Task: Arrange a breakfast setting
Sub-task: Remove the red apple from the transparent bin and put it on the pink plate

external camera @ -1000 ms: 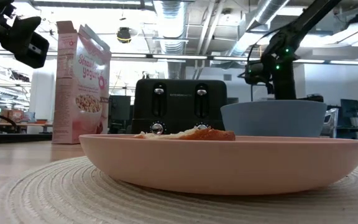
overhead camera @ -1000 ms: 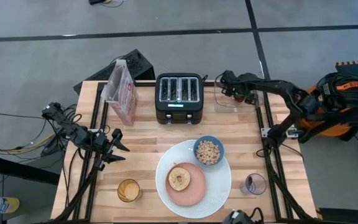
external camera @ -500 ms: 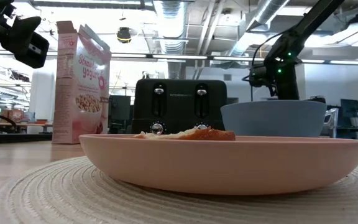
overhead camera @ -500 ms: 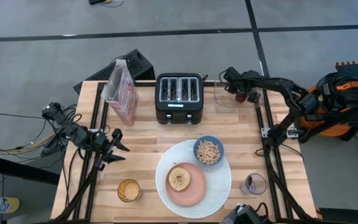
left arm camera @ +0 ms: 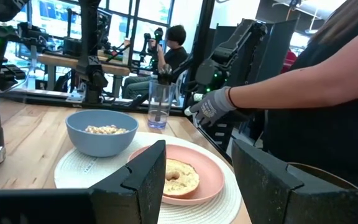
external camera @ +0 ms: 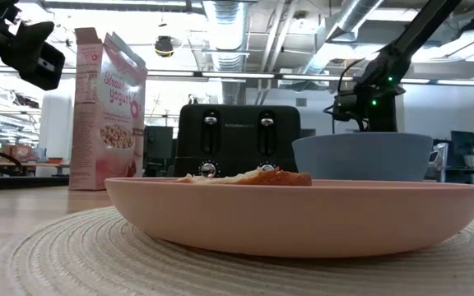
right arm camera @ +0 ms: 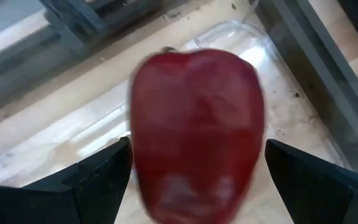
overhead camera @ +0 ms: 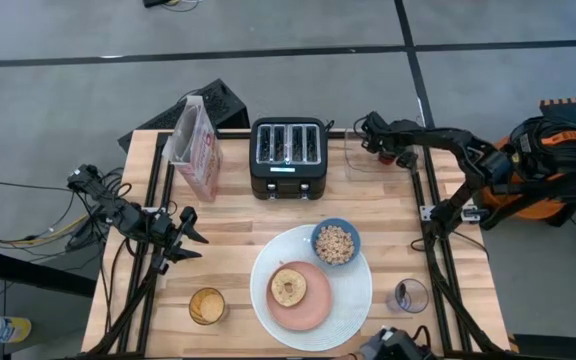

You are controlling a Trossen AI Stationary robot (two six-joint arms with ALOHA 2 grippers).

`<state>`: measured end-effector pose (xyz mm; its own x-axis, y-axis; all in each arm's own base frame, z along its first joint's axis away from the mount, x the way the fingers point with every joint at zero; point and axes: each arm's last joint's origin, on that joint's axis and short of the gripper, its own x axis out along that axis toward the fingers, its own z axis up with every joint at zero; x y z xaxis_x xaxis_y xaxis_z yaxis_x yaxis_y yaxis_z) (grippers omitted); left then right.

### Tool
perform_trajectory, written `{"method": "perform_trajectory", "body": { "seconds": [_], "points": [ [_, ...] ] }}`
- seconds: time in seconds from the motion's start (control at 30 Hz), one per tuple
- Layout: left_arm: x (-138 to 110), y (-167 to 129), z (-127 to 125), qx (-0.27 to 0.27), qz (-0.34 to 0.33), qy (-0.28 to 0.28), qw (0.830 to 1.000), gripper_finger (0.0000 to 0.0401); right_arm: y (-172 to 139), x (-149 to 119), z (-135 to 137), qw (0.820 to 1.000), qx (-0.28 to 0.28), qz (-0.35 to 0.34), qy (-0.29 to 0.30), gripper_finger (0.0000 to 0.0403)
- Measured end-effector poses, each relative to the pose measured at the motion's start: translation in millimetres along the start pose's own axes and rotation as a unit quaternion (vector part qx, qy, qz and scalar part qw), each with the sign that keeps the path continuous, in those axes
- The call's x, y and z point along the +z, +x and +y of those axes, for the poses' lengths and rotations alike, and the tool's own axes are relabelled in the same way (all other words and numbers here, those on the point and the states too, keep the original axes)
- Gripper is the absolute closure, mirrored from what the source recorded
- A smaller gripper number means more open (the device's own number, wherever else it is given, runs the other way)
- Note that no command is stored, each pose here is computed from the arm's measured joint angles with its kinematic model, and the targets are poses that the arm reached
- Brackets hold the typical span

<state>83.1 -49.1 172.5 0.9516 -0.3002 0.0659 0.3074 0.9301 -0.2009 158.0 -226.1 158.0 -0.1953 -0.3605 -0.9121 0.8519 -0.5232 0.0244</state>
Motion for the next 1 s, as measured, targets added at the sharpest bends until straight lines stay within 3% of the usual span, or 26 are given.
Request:
{"method": "perform_trajectory", "body": {
  "seconds": [0.23,0.57,0.8,1.0],
  "points": [
    [0,0,0,0.0,0.0,0.0,1.0,0.0232,2,6,-3,1.0,-0.004,0.0,0.015,0.0031],
    [0,0,0,0.001,0.0,0.0,1.0,0.0232,5,13,-5,0.999,0.004,0.015,0.032,0.0124],
    [0,0,0,0.002,0.0,0.0,1.0,0.0232,0,11,-4,0.999,0.016,0.03,0.026,0.0125],
    [0,0,0,0.002,0.0,0.0,1.0,0.0232,-27,5,-4,0.998,0.065,0.018,0.012,0.0125]
  ]
}}
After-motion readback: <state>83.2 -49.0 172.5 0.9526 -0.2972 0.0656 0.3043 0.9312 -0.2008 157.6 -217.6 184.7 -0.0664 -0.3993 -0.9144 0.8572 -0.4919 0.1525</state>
